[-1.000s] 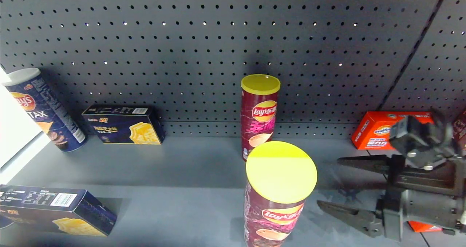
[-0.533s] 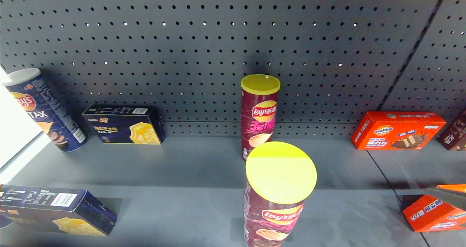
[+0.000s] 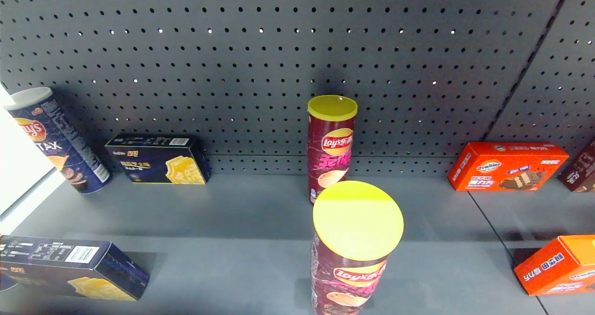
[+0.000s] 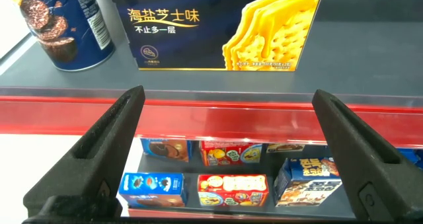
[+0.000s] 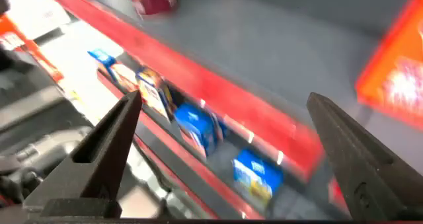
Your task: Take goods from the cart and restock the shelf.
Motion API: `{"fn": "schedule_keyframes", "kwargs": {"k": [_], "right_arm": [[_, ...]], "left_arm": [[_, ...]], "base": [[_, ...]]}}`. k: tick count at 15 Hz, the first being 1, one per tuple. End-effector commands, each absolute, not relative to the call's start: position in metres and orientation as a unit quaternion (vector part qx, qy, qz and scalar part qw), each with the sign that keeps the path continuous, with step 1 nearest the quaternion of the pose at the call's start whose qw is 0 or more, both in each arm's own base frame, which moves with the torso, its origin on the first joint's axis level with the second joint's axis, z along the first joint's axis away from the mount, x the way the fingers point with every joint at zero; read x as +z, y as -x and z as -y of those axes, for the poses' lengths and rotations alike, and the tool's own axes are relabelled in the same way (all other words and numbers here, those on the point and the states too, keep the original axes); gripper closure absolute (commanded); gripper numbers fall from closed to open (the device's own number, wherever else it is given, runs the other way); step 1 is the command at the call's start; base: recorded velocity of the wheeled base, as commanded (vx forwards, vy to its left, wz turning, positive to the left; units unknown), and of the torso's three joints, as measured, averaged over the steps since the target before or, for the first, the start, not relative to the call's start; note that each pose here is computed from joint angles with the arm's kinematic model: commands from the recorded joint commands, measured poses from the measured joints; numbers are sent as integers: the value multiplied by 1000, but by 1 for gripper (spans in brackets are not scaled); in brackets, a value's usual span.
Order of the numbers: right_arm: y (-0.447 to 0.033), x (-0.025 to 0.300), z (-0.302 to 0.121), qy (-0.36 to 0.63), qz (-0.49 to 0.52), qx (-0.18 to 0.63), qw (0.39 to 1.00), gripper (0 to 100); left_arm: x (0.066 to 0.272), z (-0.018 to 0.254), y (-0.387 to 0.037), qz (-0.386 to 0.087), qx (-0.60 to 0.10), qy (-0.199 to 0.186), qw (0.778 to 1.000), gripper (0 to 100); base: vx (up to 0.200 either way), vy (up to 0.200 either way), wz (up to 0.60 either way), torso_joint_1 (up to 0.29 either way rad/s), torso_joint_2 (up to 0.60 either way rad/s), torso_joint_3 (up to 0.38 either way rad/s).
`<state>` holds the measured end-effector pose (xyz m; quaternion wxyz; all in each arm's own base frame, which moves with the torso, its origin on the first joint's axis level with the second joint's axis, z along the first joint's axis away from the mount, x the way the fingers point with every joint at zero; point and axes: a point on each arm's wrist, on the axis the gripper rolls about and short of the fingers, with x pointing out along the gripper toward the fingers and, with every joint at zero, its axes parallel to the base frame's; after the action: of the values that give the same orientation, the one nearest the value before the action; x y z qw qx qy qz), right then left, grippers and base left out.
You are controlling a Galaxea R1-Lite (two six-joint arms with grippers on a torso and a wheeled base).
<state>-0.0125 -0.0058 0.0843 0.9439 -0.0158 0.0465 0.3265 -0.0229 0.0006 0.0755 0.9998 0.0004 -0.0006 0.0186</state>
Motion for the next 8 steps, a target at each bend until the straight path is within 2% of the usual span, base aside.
{"fn": "schedule_keyframes", "kwargs": {"k": [1,2,3,8], "right_arm": [[21,81,13,-8,6,242,970,0],[18,75,14,-9,-3,226,974,0],[18,76,14,-1,-1,247,969,0],[18,75,14,0,-1,253,967,0]], "left_arm": [[75,-1,23,0,19,0,1000,0],[75,-1,23,0,19,-1,1000,0],[75,-1,23,0,19,0,1000,0],[75,-1,23,0,19,-1,1000,0]], "base": [[0,0,0,0,0,0],[0,0,0,0,0,0],[0,0,0,0,0,0],[0,0,0,0,0,0]]}}
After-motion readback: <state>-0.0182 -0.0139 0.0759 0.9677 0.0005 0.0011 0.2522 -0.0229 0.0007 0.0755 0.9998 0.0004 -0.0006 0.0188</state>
